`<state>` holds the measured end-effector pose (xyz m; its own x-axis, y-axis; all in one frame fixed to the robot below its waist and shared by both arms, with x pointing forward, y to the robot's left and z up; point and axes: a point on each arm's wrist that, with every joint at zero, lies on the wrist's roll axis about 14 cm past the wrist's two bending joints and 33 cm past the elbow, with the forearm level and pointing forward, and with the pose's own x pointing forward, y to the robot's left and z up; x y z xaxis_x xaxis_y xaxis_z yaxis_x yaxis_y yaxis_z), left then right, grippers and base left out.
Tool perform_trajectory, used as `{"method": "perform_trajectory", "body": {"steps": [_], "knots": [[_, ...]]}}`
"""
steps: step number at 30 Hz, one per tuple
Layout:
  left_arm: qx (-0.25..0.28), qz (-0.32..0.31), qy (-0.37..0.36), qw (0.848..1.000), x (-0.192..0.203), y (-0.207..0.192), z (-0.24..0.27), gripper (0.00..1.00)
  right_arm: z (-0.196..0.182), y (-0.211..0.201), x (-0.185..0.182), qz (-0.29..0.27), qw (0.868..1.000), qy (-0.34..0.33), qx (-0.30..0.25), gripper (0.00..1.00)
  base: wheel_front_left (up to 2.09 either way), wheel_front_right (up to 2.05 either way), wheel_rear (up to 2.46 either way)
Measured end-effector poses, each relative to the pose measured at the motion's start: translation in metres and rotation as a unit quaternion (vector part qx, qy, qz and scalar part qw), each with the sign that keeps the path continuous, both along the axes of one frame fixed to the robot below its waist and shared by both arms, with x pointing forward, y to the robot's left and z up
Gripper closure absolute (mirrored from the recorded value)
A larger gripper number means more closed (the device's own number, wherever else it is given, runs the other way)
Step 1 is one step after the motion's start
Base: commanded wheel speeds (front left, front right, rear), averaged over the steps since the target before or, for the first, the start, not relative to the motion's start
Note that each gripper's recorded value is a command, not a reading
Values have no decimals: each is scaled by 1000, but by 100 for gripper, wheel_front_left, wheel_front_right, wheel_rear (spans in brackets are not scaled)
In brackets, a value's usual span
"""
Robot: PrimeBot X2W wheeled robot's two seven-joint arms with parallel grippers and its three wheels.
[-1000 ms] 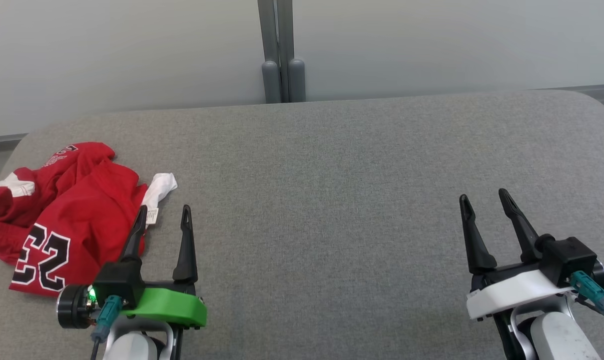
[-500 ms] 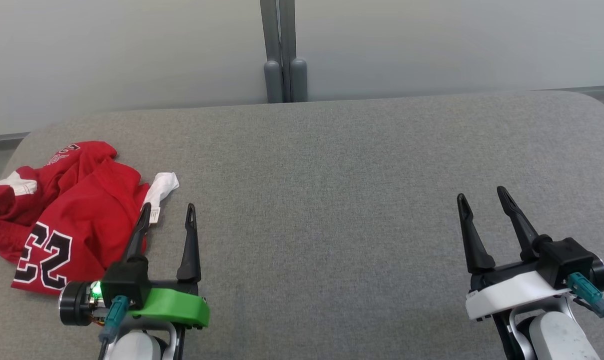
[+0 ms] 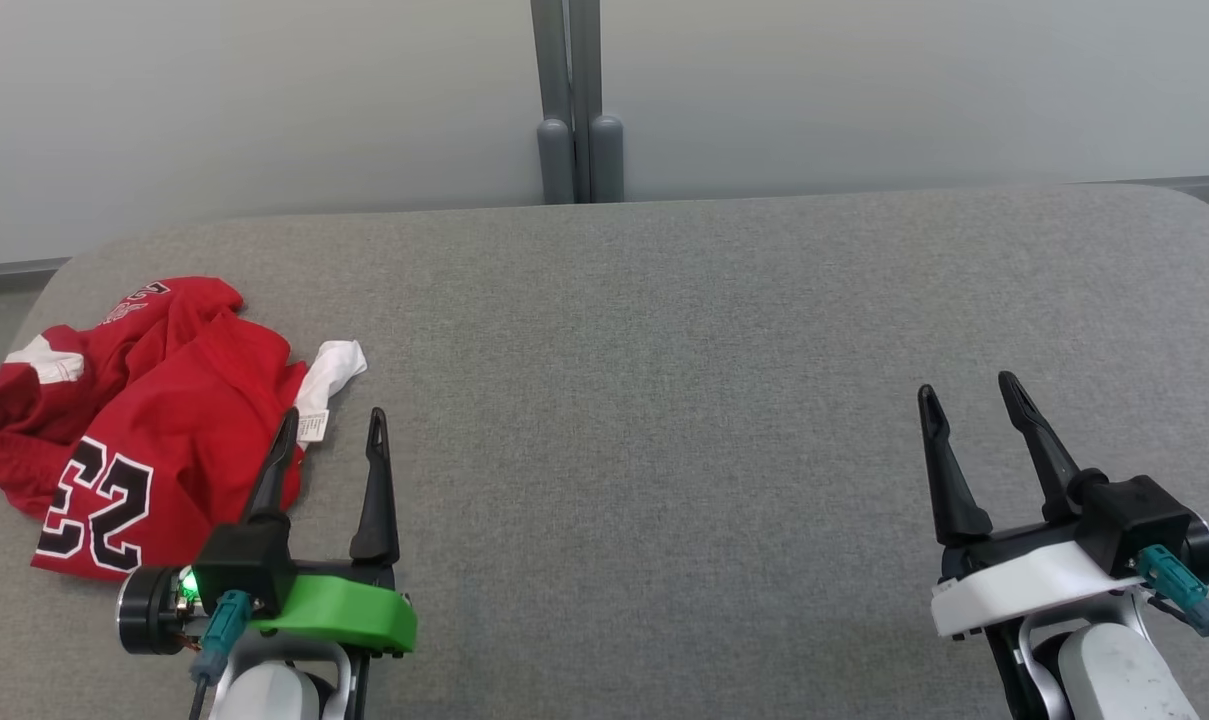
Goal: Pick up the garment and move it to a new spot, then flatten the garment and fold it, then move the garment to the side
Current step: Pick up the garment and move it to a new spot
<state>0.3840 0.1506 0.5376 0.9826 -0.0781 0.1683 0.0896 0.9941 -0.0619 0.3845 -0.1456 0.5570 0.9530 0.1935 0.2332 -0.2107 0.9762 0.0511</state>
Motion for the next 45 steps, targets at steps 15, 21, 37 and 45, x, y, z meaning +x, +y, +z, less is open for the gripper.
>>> {"method": "perform_trajectory", "body": {"steps": [15,21,37,45], "knots": [[-27,88,11,996,-18,57,-6,0,-2,58,8,88,996,9,32,0,0,0,0],[-33,146,16,989,-40,94,-10,0,-1,100,12,151,987,14,49,0,0,0,0],[-57,259,38,963,-96,157,-27,0,-9,177,17,265,963,29,50,0,0,0,0],[-88,230,77,966,-75,153,-40,0,-12,170,17,260,964,34,48,0,0,0,0]]}}
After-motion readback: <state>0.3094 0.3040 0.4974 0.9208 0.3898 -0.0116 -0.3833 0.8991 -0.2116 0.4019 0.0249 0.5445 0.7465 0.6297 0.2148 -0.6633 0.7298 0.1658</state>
